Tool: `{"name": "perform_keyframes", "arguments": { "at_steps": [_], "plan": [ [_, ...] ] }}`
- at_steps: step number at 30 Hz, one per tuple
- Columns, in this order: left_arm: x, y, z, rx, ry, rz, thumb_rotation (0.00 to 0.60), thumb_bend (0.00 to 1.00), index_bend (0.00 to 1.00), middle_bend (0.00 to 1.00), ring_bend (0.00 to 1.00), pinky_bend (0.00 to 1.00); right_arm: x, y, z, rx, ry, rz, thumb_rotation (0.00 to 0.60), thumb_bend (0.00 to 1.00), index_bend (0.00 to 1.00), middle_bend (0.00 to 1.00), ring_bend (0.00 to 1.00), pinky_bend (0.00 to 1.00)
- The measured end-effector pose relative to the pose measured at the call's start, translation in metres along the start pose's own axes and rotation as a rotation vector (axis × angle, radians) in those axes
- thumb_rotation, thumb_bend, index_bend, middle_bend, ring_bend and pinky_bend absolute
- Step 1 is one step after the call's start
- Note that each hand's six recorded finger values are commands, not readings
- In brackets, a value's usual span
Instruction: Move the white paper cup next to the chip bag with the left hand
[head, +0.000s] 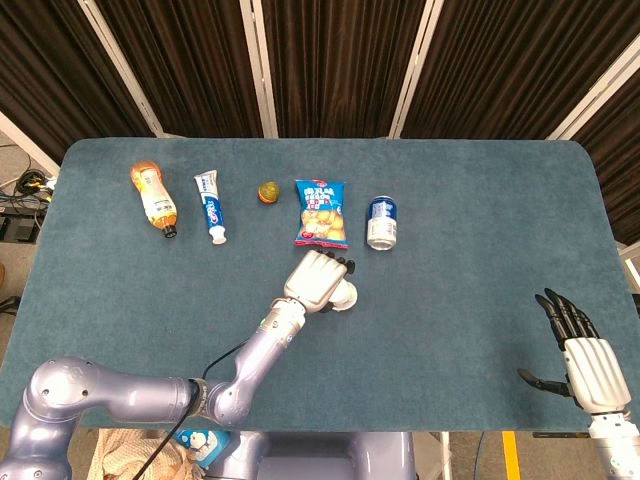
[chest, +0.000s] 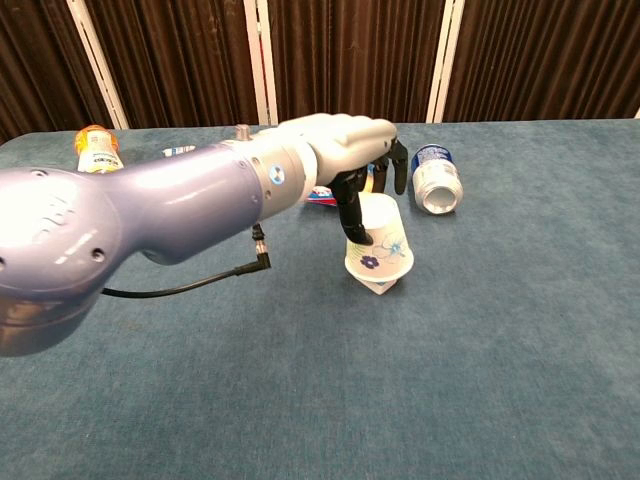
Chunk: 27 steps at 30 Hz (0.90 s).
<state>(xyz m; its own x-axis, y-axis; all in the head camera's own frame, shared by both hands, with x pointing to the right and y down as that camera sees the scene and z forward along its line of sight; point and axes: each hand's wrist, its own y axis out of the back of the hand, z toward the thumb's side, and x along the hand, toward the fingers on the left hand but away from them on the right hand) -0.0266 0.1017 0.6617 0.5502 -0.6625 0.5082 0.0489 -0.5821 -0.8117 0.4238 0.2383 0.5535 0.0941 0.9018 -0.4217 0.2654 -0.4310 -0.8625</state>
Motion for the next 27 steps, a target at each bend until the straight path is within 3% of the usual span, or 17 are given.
{"name": "perform_keyframes", "arguments": {
  "at_steps": [7,12,20,27],
  "plan": [
    [0.003,-0.008,0.003,0.013,0.006,-0.024,0.6,0.18,0.28,0.34,0.3,0.38,0.0,0.001,0.001,-0.006,0.002,-0.002,0.6,0.09,0.0,0.0,0.0,0.11],
    [0.003,-0.012,0.003,0.014,0.014,-0.041,0.6,0.12,0.13,0.13,0.11,0.2,-0.001,0.001,0.001,-0.006,0.003,-0.002,0.6,0.09,0.0,0.0,0.0,0.11],
    [-0.003,-0.007,-0.001,-0.005,0.025,-0.039,0.6,0.11,0.07,0.09,0.1,0.18,0.0,0.0,0.002,-0.002,0.007,0.002,0.6,0.09,0.0,0.0,0.0,0.11],
    [-0.031,0.011,-0.02,-0.032,0.027,0.029,0.6,0.08,0.05,0.04,0.06,0.17,0.001,0.0,-0.001,0.01,-0.001,0.006,0.6,0.09,0.0,0.0,0.0,0.12]
  ]
}}
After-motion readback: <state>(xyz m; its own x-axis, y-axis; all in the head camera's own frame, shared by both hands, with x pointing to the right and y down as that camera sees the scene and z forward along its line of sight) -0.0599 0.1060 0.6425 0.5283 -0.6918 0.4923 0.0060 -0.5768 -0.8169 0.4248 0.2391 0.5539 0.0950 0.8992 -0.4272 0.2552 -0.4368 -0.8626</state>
